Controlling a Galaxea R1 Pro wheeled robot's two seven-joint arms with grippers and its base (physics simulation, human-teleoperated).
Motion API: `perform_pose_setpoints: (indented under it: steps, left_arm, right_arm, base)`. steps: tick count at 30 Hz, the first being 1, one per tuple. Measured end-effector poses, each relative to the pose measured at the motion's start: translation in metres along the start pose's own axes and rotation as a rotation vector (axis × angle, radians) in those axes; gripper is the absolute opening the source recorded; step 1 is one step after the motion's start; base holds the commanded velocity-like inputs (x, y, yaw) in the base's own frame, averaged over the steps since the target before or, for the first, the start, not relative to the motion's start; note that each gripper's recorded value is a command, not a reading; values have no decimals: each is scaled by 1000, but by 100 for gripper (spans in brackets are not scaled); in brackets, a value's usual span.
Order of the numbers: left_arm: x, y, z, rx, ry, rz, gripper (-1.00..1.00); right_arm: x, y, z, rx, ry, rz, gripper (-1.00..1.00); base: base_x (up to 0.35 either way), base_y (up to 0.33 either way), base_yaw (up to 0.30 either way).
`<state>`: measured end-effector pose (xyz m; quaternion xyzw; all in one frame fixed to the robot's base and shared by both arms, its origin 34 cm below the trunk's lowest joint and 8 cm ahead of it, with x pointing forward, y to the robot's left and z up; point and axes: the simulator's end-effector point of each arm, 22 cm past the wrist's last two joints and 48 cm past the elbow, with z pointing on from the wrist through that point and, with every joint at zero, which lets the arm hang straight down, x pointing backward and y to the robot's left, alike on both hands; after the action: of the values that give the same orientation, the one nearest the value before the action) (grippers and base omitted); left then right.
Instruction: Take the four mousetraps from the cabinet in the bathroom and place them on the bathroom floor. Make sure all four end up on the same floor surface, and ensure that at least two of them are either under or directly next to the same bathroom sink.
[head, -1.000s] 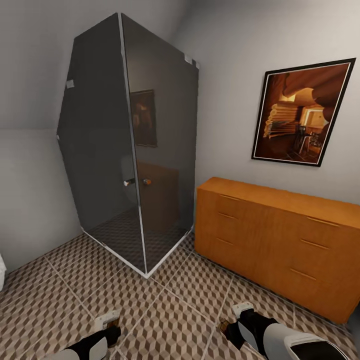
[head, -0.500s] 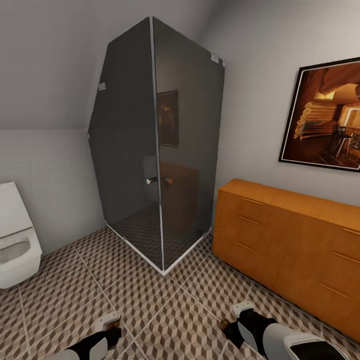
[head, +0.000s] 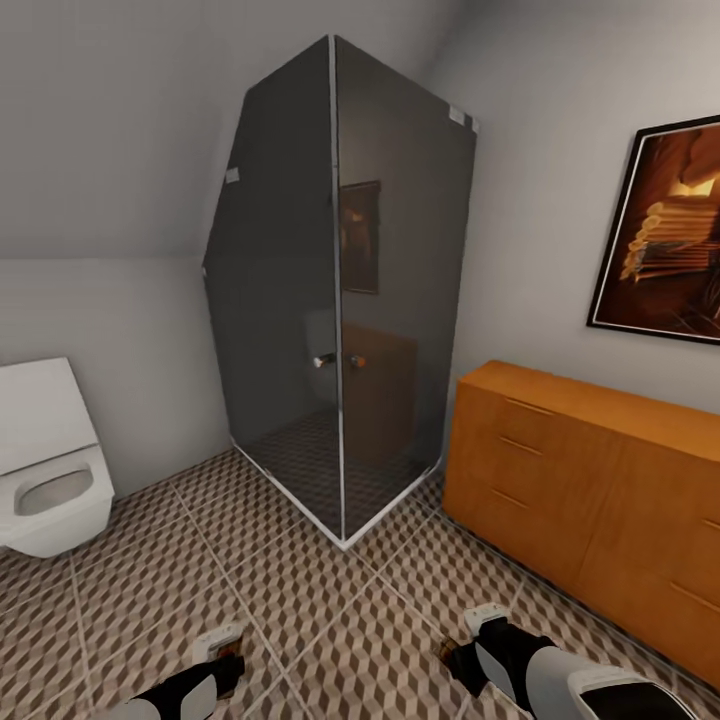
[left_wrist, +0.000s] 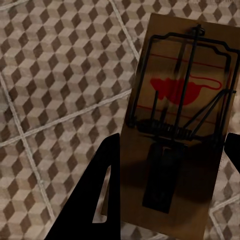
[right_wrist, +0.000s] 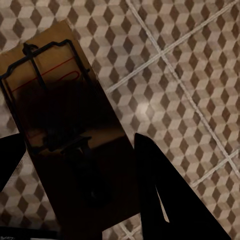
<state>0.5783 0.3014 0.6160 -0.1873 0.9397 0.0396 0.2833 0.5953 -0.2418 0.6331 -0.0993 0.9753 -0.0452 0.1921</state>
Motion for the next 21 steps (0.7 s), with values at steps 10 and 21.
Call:
perform_pose_setpoints:
  steps: [10,21]
  left_arm:
    - [0,0,0,0,0,0,-100]
    - [-1,4,0,-9,-2,-2,-100]
  right_arm:
    - [0,1,0,4,0,2,-100]
    - [0,1,0,7,-1,-1,-100]
  base:
    - [0,0,276]
    - [0,0,279]
